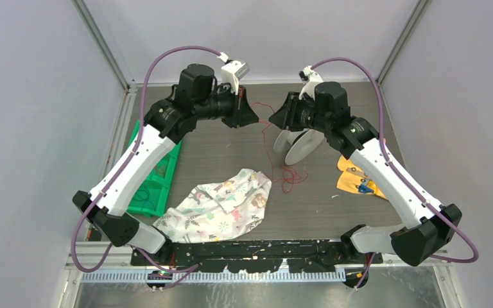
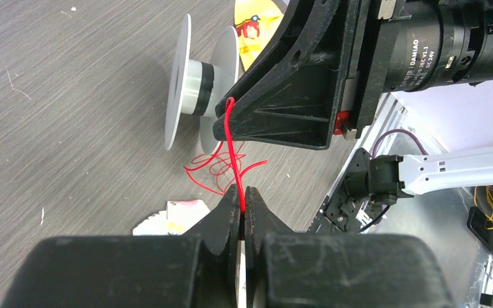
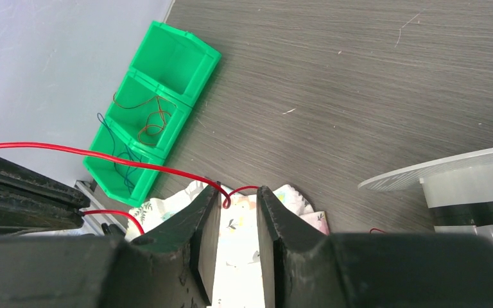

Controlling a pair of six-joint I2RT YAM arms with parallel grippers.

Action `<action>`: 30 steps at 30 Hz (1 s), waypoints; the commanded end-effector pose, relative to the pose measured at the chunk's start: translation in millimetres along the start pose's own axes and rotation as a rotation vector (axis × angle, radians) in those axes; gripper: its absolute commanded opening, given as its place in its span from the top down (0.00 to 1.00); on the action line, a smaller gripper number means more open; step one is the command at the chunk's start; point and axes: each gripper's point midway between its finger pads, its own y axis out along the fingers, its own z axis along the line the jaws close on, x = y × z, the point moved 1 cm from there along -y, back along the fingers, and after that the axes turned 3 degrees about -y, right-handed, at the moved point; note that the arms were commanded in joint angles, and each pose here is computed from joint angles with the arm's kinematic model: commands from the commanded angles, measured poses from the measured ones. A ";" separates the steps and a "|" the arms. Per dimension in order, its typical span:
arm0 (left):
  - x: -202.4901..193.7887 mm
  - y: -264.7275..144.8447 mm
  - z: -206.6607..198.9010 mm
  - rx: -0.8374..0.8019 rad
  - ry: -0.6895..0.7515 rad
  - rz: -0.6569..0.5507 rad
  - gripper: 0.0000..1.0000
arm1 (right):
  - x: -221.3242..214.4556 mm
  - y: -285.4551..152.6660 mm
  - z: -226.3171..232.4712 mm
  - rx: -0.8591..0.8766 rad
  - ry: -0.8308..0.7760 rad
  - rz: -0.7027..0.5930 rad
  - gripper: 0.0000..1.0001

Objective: Wrap the cables

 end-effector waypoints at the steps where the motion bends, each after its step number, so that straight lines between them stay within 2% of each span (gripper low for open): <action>1: 12.8 -14.4 -13.2 -0.042 0.043 -0.046 1.00 | 10.7 0.2 3.8 0.012 -0.003 -0.038 0.66; 4: 13.7 -15.5 -15.2 -0.048 0.045 -0.048 0.99 | 10.5 3.3 3.5 0.013 0.006 -0.035 0.65; 9: 13.3 -15.8 -12.1 -0.033 0.050 -0.050 0.99 | 15.0 1.8 3.9 0.009 0.000 -0.054 0.91; 11: 12.5 -14.8 -11.3 -0.032 0.048 -0.047 1.00 | 16.2 0.3 2.2 -0.002 -0.007 -0.061 0.99; 21: 9.9 -8.1 0.5 0.020 0.036 -0.035 0.99 | 10.5 -13.7 -11.2 -0.084 -0.035 -0.055 0.99; 24: 7.1 -4.0 4.9 0.034 0.025 -0.017 0.89 | 11.4 -21.8 -15.8 -0.118 -0.042 -0.066 0.99; 30: 1.4 10.0 8.1 0.020 -0.005 0.047 0.56 | 12.7 -31.5 -29.6 -0.220 -0.058 -0.044 0.99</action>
